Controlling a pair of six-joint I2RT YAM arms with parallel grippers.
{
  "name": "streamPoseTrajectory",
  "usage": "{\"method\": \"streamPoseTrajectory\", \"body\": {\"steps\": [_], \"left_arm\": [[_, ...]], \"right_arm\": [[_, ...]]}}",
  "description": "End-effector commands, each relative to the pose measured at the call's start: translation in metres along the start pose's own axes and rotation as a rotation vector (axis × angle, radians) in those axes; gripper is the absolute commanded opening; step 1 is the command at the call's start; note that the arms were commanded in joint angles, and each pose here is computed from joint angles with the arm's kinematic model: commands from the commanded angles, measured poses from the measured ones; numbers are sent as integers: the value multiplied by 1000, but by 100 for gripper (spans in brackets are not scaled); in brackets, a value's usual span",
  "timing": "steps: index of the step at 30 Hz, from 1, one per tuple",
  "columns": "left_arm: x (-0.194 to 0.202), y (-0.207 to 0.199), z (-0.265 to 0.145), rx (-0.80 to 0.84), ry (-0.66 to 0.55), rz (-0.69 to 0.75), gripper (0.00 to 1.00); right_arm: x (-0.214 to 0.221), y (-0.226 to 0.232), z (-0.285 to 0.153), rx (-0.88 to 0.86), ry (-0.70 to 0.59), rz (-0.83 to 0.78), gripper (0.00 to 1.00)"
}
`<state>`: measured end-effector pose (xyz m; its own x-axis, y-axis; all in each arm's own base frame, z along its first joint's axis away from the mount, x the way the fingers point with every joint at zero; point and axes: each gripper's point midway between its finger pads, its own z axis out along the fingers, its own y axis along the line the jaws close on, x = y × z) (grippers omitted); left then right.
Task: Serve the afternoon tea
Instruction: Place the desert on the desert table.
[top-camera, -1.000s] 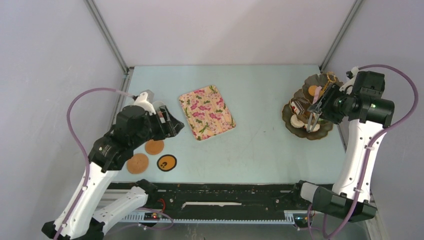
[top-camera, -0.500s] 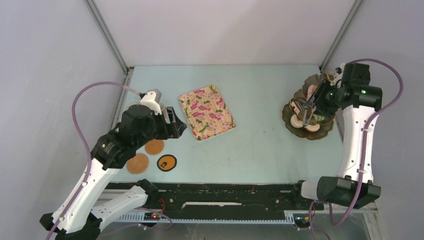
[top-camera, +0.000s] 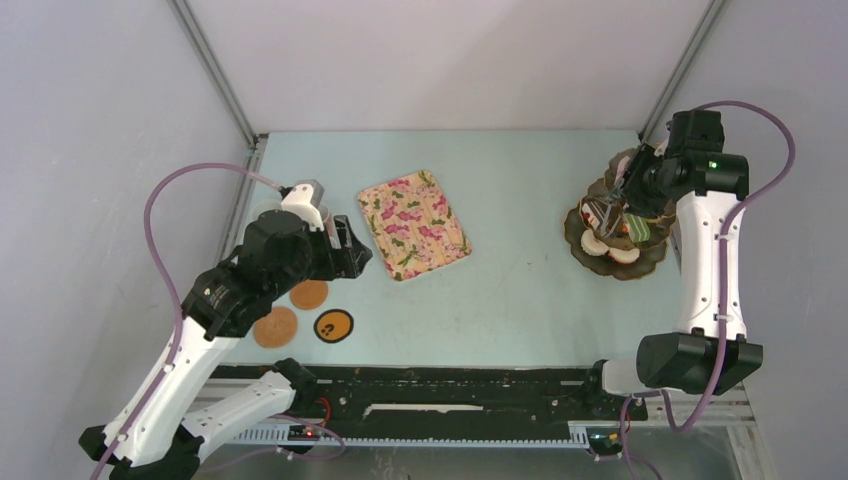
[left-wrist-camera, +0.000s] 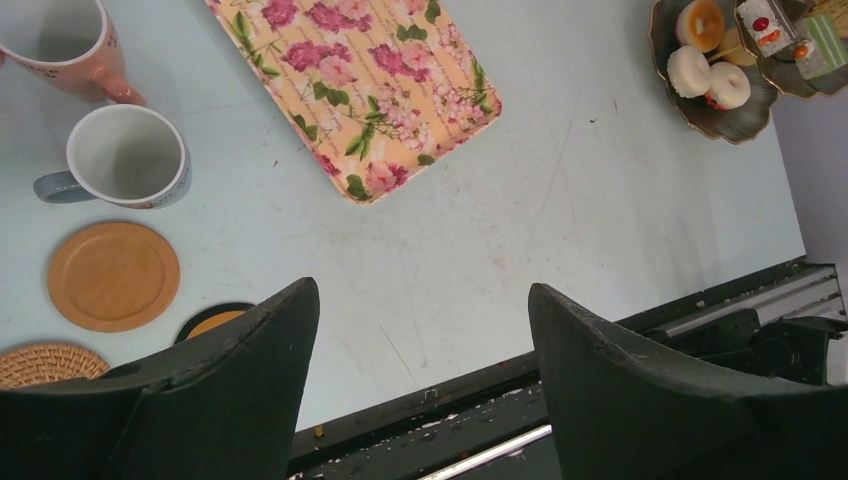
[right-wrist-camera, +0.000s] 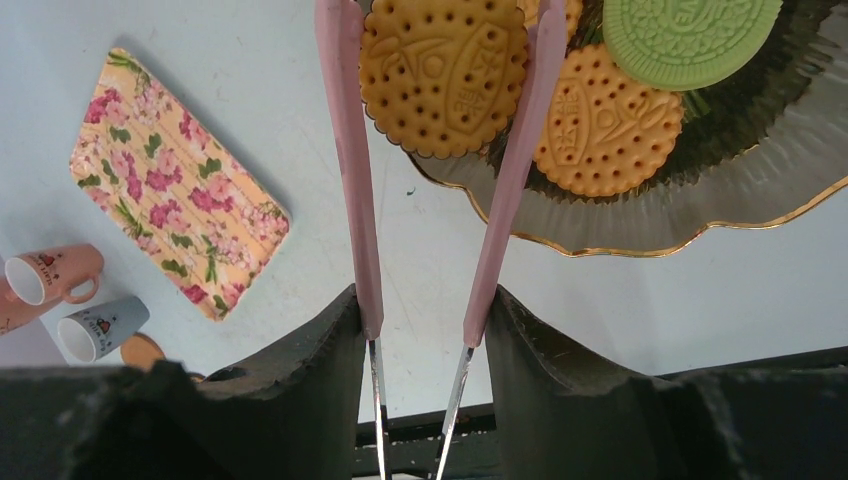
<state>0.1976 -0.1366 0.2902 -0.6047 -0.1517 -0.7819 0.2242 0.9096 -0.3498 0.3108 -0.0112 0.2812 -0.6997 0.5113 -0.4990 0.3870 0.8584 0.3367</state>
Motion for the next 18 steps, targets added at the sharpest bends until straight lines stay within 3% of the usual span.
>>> {"method": "streamPoseTrajectory", "body": {"steps": [1, 18], "left_arm": [[-15, -5, -8, 19, -56, 20, 83], [-16, -5, -10, 17, -61, 34, 85]], "right_arm": [[-19, 5, -9, 5, -80, -8, 1], [-6, -10, 1, 61, -58, -7, 30]]}}
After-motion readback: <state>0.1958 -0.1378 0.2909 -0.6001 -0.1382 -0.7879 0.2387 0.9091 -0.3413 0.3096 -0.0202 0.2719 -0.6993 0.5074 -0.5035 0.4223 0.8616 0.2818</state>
